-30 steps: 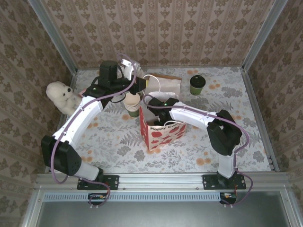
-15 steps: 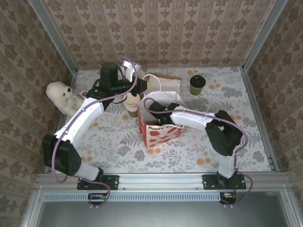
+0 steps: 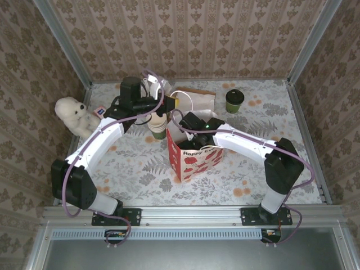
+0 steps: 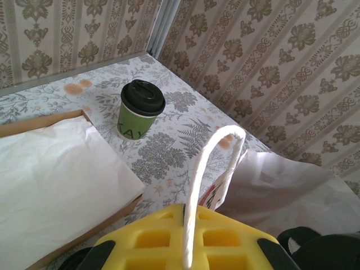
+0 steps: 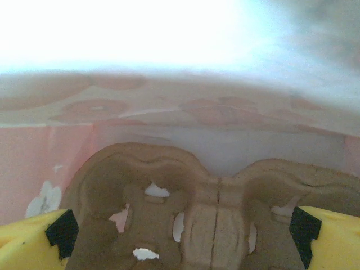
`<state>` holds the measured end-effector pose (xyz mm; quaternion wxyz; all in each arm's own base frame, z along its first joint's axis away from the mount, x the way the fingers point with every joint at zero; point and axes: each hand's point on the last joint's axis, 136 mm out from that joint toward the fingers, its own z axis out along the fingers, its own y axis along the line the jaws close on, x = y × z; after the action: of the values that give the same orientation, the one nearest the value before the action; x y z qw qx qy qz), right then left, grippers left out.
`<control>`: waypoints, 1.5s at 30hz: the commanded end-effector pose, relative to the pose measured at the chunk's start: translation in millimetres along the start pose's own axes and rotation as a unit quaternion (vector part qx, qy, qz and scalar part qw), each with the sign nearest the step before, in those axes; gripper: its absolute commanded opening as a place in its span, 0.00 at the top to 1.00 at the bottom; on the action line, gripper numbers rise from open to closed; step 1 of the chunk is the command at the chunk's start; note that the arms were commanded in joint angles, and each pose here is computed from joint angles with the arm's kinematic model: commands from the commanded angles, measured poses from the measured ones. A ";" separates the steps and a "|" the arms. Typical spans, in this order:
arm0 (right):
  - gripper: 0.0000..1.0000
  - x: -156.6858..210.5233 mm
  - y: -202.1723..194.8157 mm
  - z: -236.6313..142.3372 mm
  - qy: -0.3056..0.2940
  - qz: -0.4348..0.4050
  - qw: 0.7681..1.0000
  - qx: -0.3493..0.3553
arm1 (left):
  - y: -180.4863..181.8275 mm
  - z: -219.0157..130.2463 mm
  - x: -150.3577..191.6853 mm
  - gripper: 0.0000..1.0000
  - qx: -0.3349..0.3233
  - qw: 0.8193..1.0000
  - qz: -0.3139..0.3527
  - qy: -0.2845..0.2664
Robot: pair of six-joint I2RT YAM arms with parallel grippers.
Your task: Pack the takeout coffee
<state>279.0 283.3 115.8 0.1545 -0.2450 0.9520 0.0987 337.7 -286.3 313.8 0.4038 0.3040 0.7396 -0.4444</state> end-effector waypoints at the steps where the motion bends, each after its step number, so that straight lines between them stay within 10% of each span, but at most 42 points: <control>1: 0.00 8.4 11.2 -11.2 0.004 -0.101 0.994 -0.040 | -10.4 -8.3 -6.5 1.00 0.018 0.999 0.026 -0.012; 15: 0.30 -5.8 32.3 -18.8 -0.031 -0.363 0.927 -0.085 | -48.0 4.0 -29.7 1.00 0.152 0.983 0.099 -0.026; 17: 0.23 -11.0 43.5 -22.6 -0.038 -0.356 0.928 -0.100 | -52.7 7.9 -28.1 1.00 0.171 0.978 0.116 -0.020; 18: 0.01 -12.6 48.4 -23.6 -0.039 -0.348 0.931 -0.106 | -51.5 9.8 -25.8 1.00 0.175 0.977 0.119 -0.014; 25: 0.00 -22.0 39.1 -26.7 -0.039 -0.379 0.922 -0.066 | -63.0 26.5 -6.0 0.96 0.231 0.967 0.099 0.037; 32: 0.00 -3.1 22.0 -24.7 0.011 -0.507 0.861 -0.047 | -78.3 12.3 4.5 0.94 0.270 0.952 0.132 0.050; 45: 0.61 10.0 5.6 0.3 0.083 -0.470 0.873 -0.098 | -69.8 9.0 5.9 0.96 0.264 0.956 0.116 0.056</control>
<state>269.1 307.4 135.4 0.1440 -0.6920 0.7028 0.0808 314.7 -322.6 315.5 0.3420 0.4884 0.6186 -0.5117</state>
